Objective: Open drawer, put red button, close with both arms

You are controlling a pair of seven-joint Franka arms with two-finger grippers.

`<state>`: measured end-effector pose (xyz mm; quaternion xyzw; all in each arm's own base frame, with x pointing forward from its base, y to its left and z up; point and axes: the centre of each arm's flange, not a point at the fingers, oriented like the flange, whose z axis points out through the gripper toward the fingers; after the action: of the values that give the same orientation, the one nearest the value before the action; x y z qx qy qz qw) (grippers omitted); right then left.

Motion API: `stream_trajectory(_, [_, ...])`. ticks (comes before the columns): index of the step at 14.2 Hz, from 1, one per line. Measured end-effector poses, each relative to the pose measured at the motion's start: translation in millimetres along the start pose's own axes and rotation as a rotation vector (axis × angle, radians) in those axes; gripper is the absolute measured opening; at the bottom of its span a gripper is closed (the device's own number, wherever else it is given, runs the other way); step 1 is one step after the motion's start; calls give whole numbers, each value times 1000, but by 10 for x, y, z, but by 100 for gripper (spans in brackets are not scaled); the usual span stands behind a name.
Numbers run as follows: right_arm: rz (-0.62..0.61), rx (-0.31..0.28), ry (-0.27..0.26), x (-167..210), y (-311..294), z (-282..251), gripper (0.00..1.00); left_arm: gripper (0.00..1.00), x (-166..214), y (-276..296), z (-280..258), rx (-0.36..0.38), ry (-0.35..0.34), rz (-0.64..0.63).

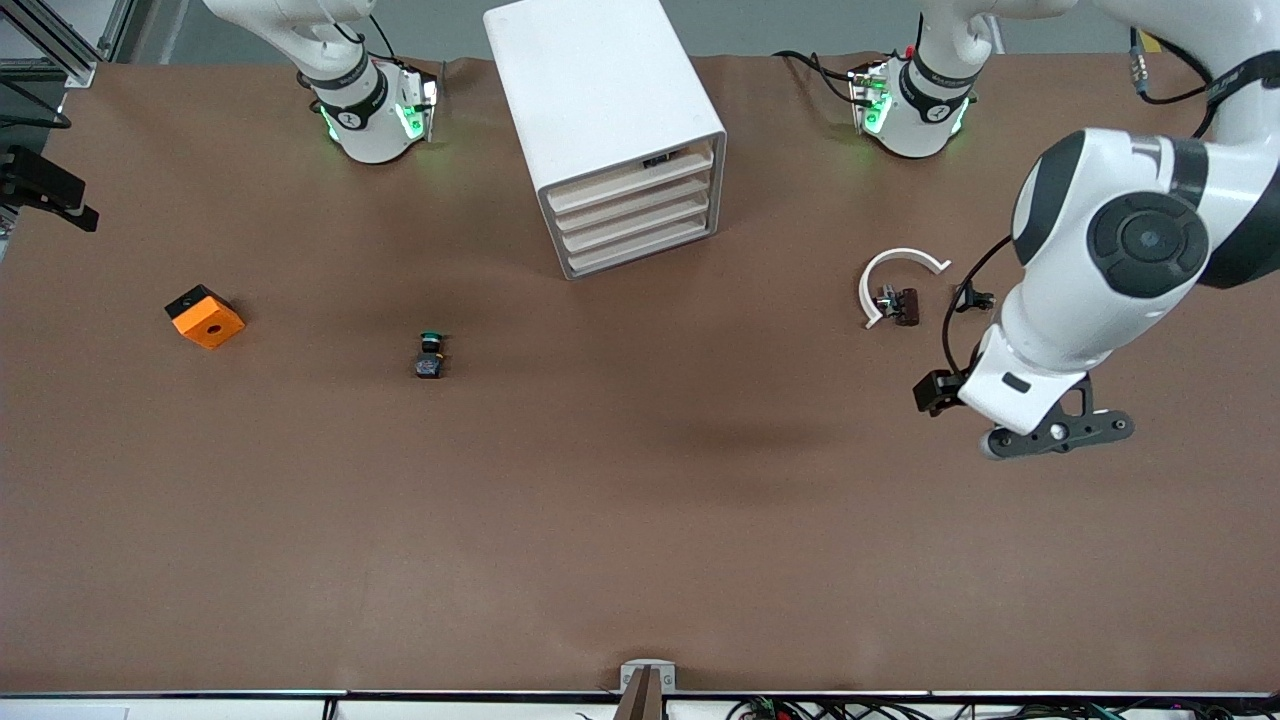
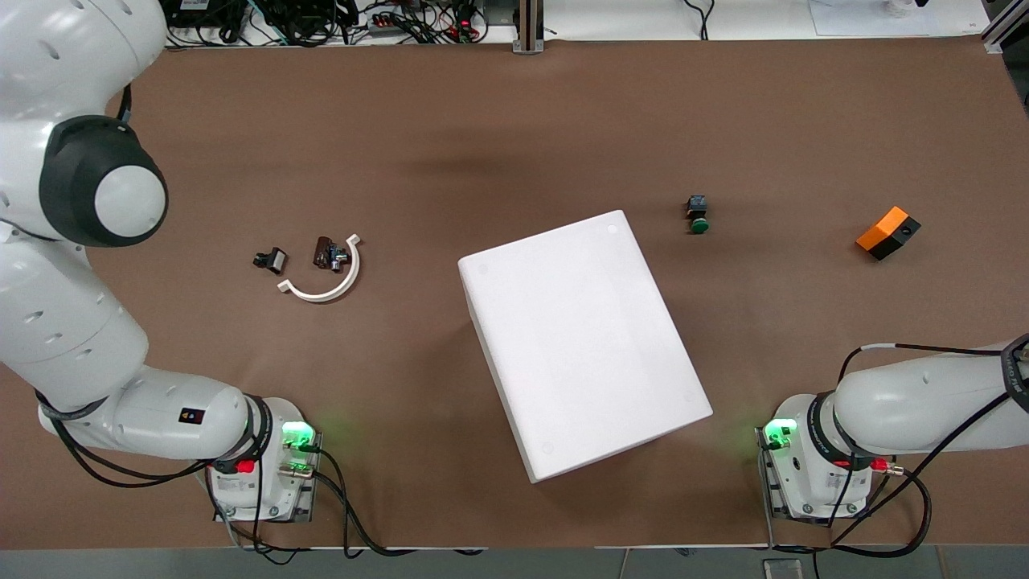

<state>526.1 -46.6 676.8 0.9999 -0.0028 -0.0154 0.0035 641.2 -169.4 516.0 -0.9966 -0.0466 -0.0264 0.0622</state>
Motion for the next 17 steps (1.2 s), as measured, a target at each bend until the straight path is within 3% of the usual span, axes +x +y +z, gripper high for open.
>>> stream_trajectory(2, [22, 16, 5, -56, 59, -25, 100, 100, -71, -201, -197, -2, 9, 46])
stream_trajectory(5, [69, 34, 8, -165, 95, -53, 100, 100, -221, -723, -492, -80, 4, 53])
stream_trajectory(7, [88, 41, 6, -203, 81, -52, 100, 100, -417, -1027, -656, -90, 5, 82])
stream_trajectory(13, [88, 42, 2, -208, 72, -33, 100, 100, -1249, -1335, -992, -99, -12, 89])
stream_trajectory(17, [89, 42, 11, -237, 74, -74, 100, 100, -1404, -1464, -1105, -110, -24, 85])
